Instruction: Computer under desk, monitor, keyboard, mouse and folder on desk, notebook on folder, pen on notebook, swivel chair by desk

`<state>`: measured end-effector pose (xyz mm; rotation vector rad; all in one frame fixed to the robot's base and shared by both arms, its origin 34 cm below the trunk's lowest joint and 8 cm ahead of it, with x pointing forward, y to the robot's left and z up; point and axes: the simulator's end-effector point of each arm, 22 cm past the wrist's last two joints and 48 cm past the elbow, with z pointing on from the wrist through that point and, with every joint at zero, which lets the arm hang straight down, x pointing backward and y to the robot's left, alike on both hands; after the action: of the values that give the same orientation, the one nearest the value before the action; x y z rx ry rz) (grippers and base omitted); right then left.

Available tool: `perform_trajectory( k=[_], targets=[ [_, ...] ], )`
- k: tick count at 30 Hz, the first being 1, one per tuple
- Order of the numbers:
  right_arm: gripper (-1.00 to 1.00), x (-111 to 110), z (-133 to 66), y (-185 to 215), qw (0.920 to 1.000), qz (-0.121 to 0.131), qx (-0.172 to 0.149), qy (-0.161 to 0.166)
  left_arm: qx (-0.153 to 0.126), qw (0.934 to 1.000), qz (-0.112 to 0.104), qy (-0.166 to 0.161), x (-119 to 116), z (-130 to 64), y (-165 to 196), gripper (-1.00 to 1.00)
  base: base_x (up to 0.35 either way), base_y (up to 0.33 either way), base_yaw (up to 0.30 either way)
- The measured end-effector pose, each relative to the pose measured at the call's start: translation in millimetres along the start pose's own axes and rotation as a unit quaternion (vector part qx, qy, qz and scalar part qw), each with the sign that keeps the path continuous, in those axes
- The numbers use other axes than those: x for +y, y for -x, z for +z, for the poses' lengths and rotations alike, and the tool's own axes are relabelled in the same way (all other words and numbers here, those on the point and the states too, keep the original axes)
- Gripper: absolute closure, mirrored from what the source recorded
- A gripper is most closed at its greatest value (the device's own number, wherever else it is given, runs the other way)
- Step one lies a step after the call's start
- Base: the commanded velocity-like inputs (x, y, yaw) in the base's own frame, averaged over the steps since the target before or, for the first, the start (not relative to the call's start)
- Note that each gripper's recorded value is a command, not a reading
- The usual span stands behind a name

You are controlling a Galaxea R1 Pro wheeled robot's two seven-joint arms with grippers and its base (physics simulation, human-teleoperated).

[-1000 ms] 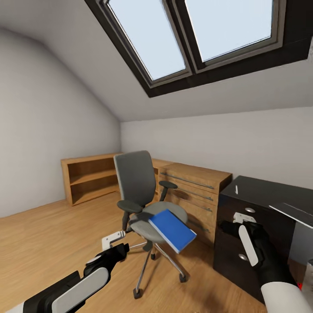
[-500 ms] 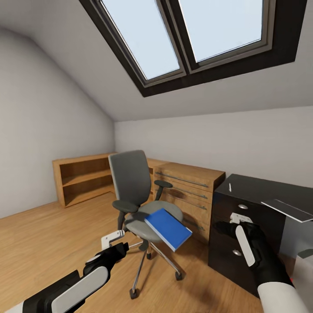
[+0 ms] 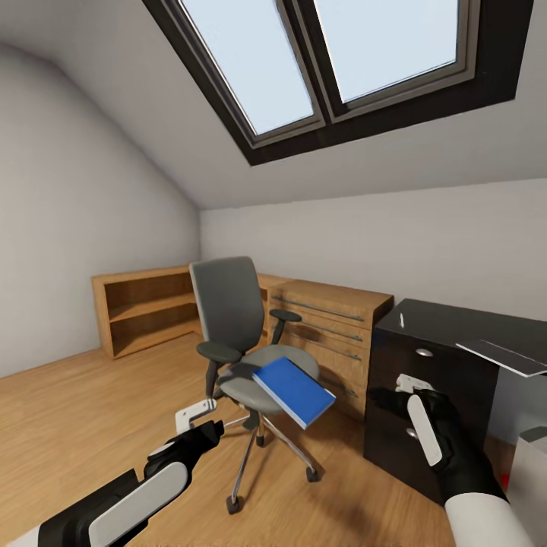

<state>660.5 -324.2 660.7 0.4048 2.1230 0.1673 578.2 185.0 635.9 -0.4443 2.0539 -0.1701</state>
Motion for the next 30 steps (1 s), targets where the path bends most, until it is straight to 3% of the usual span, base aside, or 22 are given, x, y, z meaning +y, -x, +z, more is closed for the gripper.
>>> perform_trajectory(
  k=[30],
  targets=[
    [-1.0, -10, 20.3, -29, 0.9999, 0.007, 0.014, -0.001, 0.016, 0.9999, 0.0, 0.001, 7, 13.9, -29, -1.0, 0.0, 0.0, 0.0]
  ],
)
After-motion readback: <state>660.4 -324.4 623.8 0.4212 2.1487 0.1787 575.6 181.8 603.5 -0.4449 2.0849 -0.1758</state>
